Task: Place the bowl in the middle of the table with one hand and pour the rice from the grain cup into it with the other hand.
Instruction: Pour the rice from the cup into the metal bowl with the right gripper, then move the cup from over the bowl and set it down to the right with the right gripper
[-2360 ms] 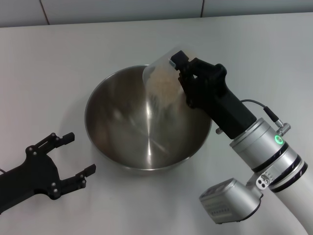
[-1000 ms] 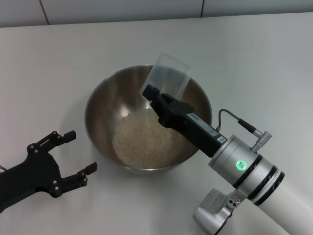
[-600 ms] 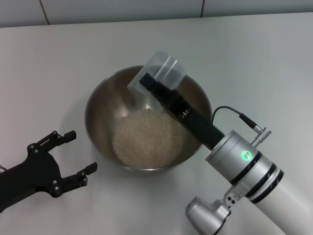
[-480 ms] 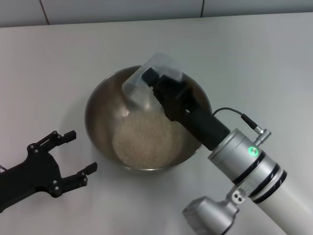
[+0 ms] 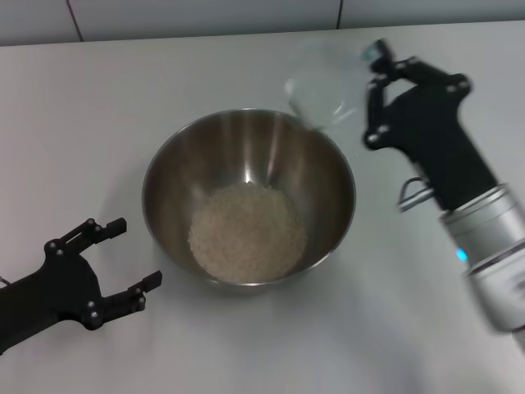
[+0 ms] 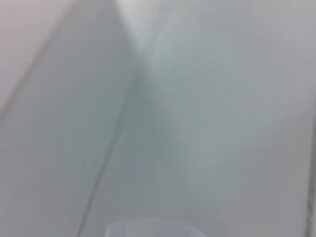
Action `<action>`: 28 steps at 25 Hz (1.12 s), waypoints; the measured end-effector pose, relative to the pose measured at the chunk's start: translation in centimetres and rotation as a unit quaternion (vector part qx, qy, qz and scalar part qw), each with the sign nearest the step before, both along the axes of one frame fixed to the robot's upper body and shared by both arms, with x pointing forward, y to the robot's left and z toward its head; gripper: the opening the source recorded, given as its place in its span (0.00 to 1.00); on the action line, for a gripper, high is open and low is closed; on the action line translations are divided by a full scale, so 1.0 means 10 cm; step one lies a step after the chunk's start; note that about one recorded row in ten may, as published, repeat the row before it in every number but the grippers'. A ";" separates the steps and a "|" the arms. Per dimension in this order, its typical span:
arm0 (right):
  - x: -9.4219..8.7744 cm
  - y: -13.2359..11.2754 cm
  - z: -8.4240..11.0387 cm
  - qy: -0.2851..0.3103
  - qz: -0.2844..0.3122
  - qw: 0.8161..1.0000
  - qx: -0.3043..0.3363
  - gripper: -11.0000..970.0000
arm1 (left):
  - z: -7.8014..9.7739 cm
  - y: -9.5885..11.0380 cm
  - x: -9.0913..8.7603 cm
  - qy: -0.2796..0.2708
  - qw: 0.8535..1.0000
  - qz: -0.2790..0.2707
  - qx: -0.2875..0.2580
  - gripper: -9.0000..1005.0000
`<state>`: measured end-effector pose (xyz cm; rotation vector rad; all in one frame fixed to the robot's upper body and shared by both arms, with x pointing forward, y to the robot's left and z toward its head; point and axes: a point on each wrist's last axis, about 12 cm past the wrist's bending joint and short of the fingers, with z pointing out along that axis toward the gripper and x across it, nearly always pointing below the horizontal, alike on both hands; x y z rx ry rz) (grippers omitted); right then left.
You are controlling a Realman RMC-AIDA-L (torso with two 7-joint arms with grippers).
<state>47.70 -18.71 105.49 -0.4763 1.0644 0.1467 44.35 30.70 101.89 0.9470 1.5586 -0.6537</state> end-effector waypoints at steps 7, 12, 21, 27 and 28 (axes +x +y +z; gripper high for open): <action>0.16 -0.53 -0.10 0.073 -0.044 0.992 0.096 0.03 | 0.00 0.01 0.00 -0.001 1.000 0.002 0.000 0.87; 0.26 -0.73 -0.23 0.129 -0.104 0.983 0.081 0.03 | 0.00 0.01 0.00 0.001 1.000 0.003 0.002 0.87; 0.56 -0.65 -0.41 0.237 -0.104 0.966 0.023 0.04 | 0.00 0.00 0.01 -0.001 1.000 0.000 0.003 0.87; 0.64 -0.52 -0.46 0.268 -0.076 0.960 -0.017 0.04 | 0.00 -0.01 0.02 0.000 1.000 0.000 0.002 0.87; 0.64 -0.51 -0.47 0.271 -0.073 0.960 -0.022 0.04 | 0.00 -0.01 0.02 0.000 1.000 0.000 0.002 0.87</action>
